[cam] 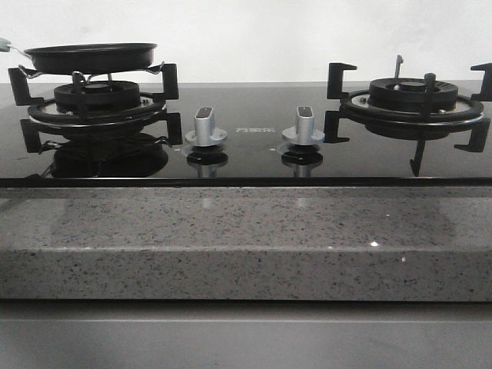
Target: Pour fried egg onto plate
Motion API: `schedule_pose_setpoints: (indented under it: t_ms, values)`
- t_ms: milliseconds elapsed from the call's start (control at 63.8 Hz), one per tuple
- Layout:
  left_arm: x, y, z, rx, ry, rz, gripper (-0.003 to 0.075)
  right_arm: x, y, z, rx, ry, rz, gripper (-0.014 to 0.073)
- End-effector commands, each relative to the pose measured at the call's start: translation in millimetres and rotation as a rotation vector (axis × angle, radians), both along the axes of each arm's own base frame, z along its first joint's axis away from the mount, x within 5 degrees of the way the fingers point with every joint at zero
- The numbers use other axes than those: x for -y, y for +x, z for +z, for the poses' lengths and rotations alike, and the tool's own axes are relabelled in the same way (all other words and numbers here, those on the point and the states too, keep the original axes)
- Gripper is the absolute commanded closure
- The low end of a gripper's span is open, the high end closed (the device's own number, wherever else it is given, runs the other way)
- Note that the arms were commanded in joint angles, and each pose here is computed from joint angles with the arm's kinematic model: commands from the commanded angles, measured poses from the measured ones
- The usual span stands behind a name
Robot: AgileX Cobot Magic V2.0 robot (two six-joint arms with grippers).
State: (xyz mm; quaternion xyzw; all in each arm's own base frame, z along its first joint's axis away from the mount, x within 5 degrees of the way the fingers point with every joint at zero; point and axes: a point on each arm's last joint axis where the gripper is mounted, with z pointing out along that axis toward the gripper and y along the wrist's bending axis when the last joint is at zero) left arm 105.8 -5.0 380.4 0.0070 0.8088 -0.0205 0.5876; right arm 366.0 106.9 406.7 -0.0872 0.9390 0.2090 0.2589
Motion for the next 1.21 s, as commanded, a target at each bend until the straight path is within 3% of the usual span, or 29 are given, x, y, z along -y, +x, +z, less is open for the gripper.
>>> schedule_pose_setpoints:
  t_ms: [0, 423, 1191]
  values:
    - [0, 1, 17, 0.103, -0.008, 0.0, 0.0587, 2, -27, 13, 0.053, 0.03, 0.017, 0.0664]
    - [0, 1, 17, 0.103, -0.008, 0.0, 0.0587, -15, -39, -70, -0.008, 0.016, -0.011, 0.0664]
    - [0, 1, 17, 0.103, -0.008, 0.0, 0.0587, -15, -36, -76, 0.016, 0.021, -0.032, 0.0664]
